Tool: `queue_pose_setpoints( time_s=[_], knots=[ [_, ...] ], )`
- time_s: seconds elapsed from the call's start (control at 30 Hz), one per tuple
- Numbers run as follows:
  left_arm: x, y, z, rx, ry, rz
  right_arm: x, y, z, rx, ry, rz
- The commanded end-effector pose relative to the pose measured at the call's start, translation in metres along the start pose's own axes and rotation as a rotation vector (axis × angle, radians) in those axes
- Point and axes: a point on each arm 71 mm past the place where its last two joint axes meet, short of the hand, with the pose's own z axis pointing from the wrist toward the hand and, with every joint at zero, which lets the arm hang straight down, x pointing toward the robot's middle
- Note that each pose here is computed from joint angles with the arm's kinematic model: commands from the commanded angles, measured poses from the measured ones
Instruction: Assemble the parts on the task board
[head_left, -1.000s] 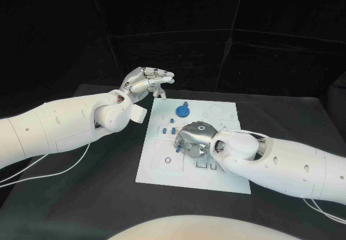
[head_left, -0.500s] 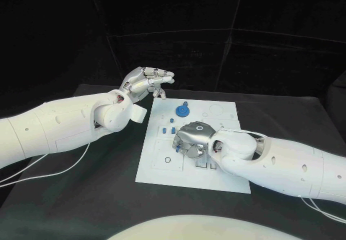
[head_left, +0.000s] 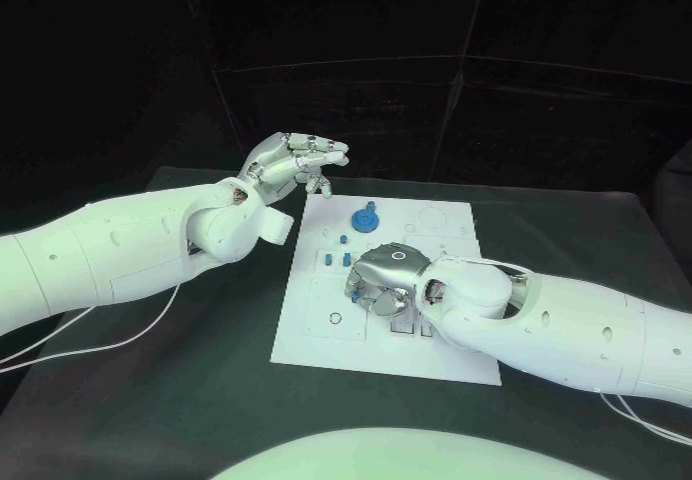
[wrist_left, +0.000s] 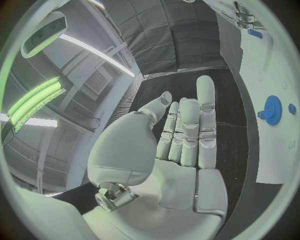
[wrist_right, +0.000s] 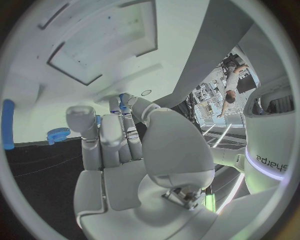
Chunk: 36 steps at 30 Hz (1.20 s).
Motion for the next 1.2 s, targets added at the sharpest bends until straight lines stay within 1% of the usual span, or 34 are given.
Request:
queue_pose_setpoints(
  time_s=[0.03, 0.3, 0.63, 0.77, 0.87, 0.97, 1.2],
  knots=[
    [0.0006, -0.0004, 0.0005, -0.002, 0.013, -0.01, 0.002, 0.001, 0.0, -0.01, 0.011, 0.015],
    [-0.0003, 0.0, 0.0006, -0.006, 0.013, -0.009, 0.001, 0.002, -0.001, -0.019, -0.01, 0.027],
    [-0.0009, 0.0002, 0.0007, -0.008, 0.012, -0.009, 0.0, 0.003, -0.001, -0.025, -0.013, 0.035],
    [-0.001, 0.0003, 0.0006, -0.009, 0.012, -0.009, -0.001, 0.002, -0.002, -0.02, -0.038, 0.039],
    [-0.0014, 0.0003, 0.0005, -0.009, 0.012, -0.009, -0.004, -0.001, -0.006, -0.016, -0.077, 0.042],
    [-0.0021, 0.0002, 0.0004, -0.009, 0.01, -0.008, -0.006, -0.004, -0.012, -0.011, -0.102, 0.045],
    [-0.0037, 0.0003, -0.0001, -0.01, 0.007, -0.006, -0.016, -0.016, -0.034, 0.009, -0.176, 0.072]
  ],
)
